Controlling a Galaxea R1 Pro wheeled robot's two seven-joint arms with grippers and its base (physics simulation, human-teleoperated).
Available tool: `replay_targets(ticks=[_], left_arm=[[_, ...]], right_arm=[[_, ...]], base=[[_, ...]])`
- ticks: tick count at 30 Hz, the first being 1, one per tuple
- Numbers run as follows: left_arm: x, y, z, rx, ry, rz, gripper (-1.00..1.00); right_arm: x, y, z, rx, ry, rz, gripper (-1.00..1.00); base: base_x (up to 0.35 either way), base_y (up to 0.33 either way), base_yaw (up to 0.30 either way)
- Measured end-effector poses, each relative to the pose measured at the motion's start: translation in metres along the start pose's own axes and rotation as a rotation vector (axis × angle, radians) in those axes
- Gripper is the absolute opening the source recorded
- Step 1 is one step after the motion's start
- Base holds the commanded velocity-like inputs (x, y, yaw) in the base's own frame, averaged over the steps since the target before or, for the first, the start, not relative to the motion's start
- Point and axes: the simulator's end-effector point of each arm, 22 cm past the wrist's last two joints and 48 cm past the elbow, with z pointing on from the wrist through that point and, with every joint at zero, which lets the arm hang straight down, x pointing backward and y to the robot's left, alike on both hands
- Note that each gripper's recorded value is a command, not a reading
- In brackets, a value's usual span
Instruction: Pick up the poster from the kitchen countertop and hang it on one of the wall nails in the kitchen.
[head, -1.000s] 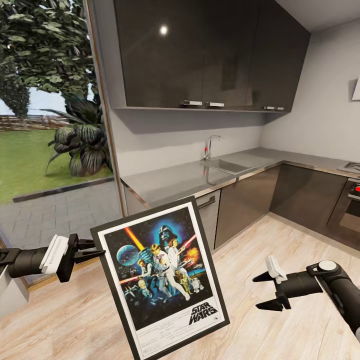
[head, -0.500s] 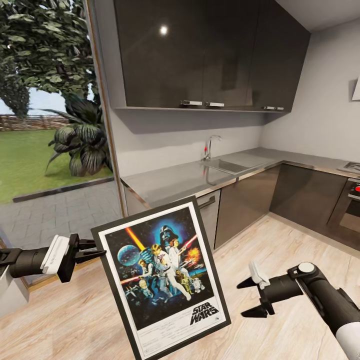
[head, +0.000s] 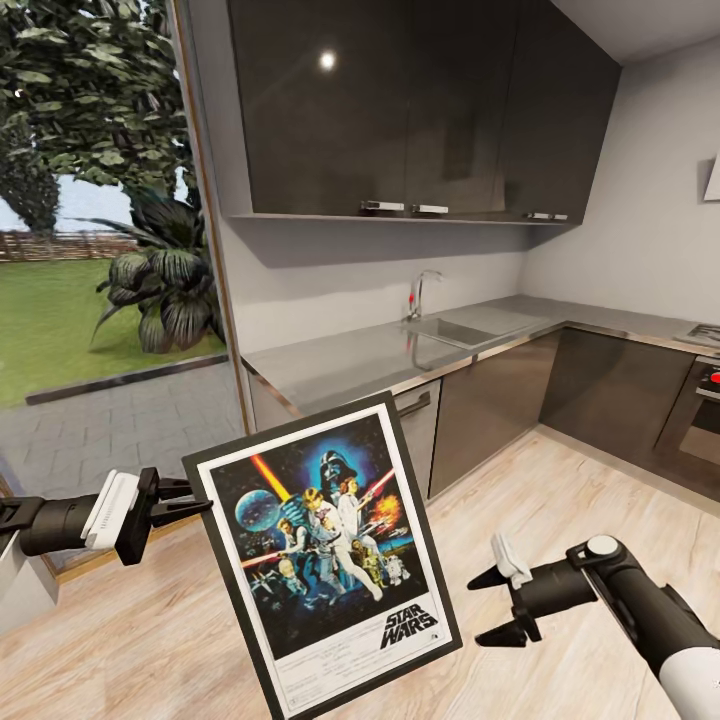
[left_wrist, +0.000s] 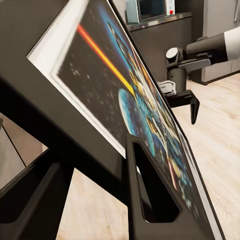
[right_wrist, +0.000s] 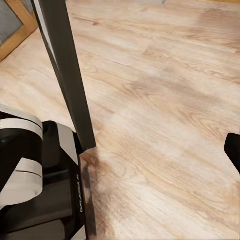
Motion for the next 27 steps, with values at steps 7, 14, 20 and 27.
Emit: replay_targets(ticks=[7, 14, 20, 27], left_arm=[[0.0, 0.0, 0.0, 0.0, 0.0, 0.0, -1.0], [0.0, 0.0, 0.0, 0.0, -0.002, 0.012, -1.0], [0.0, -0.001, 0.001, 0.003, -0.002, 0.018, -1.0], [0.001, -0.002, 0.002, 0.007, -0.001, 0.017, -1.0]], right_arm=[[0.006, 0.001, 0.002, -0.006, 0.001, 0.019, 1.0], [0.002, 0.004, 0.012, -0.022, -0.011, 0.02, 1.0], [0.0, 0.011, 0.028, -0.052, -0.009, 0.018, 1.0], [0.0, 0.015, 0.034, -0.069, 0.004, 0.012, 1.0]], base=[[0.0, 0.0, 0.0], [0.0, 0.0, 0.0], [0.0, 0.0, 0.0], [0.0, 0.0, 0.0]])
